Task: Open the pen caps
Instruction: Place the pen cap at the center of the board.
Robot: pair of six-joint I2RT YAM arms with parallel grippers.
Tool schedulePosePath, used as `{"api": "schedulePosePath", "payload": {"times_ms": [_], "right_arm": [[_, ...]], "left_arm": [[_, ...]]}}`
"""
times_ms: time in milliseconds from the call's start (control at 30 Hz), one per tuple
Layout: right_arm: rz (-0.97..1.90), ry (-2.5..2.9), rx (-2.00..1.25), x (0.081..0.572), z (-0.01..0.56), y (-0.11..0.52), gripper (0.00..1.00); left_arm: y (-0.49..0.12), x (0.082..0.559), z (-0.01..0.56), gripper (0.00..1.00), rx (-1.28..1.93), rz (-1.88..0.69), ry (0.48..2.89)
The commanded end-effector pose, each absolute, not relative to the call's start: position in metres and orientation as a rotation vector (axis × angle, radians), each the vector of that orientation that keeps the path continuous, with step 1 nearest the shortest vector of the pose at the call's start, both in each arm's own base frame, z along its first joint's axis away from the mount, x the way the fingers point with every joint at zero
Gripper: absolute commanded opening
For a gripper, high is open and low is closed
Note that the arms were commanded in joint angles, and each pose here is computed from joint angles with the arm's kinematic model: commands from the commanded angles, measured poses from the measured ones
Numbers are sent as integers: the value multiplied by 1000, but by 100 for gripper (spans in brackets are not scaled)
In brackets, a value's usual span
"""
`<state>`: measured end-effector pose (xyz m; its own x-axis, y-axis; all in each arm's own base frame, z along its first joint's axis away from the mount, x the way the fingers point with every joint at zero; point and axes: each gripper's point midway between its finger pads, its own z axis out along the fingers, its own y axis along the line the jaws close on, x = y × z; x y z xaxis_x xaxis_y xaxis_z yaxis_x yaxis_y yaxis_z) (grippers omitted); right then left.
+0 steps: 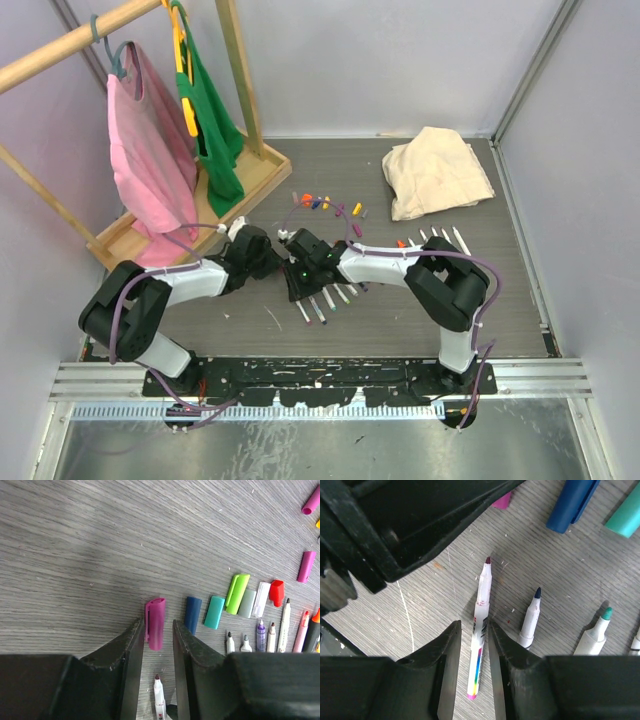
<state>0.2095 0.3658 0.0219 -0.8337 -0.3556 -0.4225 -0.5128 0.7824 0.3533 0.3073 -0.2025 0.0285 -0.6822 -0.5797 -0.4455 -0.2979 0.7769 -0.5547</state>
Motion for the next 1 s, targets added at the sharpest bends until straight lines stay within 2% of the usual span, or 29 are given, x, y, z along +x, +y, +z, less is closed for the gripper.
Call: {"api": "schedulePosePath", "payload": {"times_ms": [0, 300, 633, 700, 900, 967], "right_arm": [[626, 2639, -734, 209, 18, 365, 35], [726, 2489, -815, 220, 66, 372, 40], [720, 2196, -872, 257, 135, 325, 39], [693, 2113, -882, 269, 154, 309, 41], [728, 1916, -878, 306, 218, 221, 49], [681, 1863, -888, 311, 237, 190, 52]], "left_arm": [[-202, 316, 40, 31, -646, -603, 2312], [-198, 310, 74, 40, -593, -633, 2259], [-197, 290, 144, 54, -384, -761, 2127], [-202, 284, 160, 62, -281, -812, 2083], [-211, 266, 212, 97, -45, -929, 1910], [-209, 263, 229, 98, 1, -926, 1869]]}}
